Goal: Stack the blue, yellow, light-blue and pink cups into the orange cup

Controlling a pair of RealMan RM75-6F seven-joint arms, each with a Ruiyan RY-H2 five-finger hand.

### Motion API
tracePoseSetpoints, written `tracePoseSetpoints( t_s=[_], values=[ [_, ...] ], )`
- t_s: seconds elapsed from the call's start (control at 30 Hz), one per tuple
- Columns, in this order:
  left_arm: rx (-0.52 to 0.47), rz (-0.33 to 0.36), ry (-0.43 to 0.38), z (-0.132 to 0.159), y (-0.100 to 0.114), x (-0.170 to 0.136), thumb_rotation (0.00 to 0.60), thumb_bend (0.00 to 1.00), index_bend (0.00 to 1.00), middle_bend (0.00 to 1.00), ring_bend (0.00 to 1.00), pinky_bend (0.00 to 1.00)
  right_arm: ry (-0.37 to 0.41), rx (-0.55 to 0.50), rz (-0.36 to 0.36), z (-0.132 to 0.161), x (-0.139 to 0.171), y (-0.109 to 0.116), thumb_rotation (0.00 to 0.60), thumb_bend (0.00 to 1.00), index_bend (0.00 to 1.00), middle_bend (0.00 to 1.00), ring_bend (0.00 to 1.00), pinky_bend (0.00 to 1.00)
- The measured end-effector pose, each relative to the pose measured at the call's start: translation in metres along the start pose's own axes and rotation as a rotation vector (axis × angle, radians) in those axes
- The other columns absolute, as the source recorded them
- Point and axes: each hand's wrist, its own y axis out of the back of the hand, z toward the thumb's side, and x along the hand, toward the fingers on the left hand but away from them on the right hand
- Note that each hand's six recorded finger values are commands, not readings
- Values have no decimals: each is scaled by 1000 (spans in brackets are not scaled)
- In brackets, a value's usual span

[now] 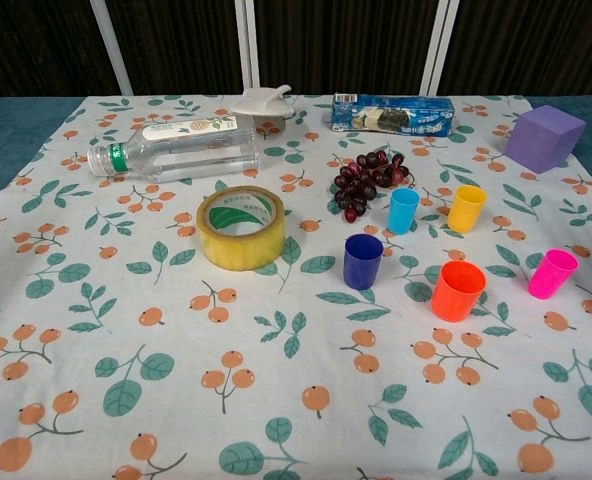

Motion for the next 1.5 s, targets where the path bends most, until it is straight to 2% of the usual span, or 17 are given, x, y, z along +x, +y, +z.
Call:
tracePoseSetpoints(
  t_s=[0.57, 0.77, 1.2, 1.3, 1.5],
  values=[
    [0, 6, 2, 0, 1, -1, 600, 813, 59, 0, 0, 61, 14, -28, 9, 0, 2, 4, 600, 490, 0, 0, 0, 37],
    [2, 4, -1, 1, 1, -1, 600, 813, 59, 0, 0, 61, 28, -27, 22, 1, 3, 5, 600, 446, 0, 0, 0, 28],
    [-5, 6, 8, 0, 1, 0, 600, 814, 59, 0, 0, 61, 56, -97, 61, 7, 4, -1, 600, 446, 0, 0, 0, 16],
    [-5, 7, 10, 0, 1, 0, 600, 813, 59, 0, 0, 62, 80, -144, 84, 13, 4, -1, 600, 446, 0, 0, 0, 2],
    [-5, 3, 10, 1, 0, 0, 600, 814, 60, 0, 0, 61, 200, -188, 161, 41, -14, 6, 600, 424, 0, 0, 0, 0]
  ],
)
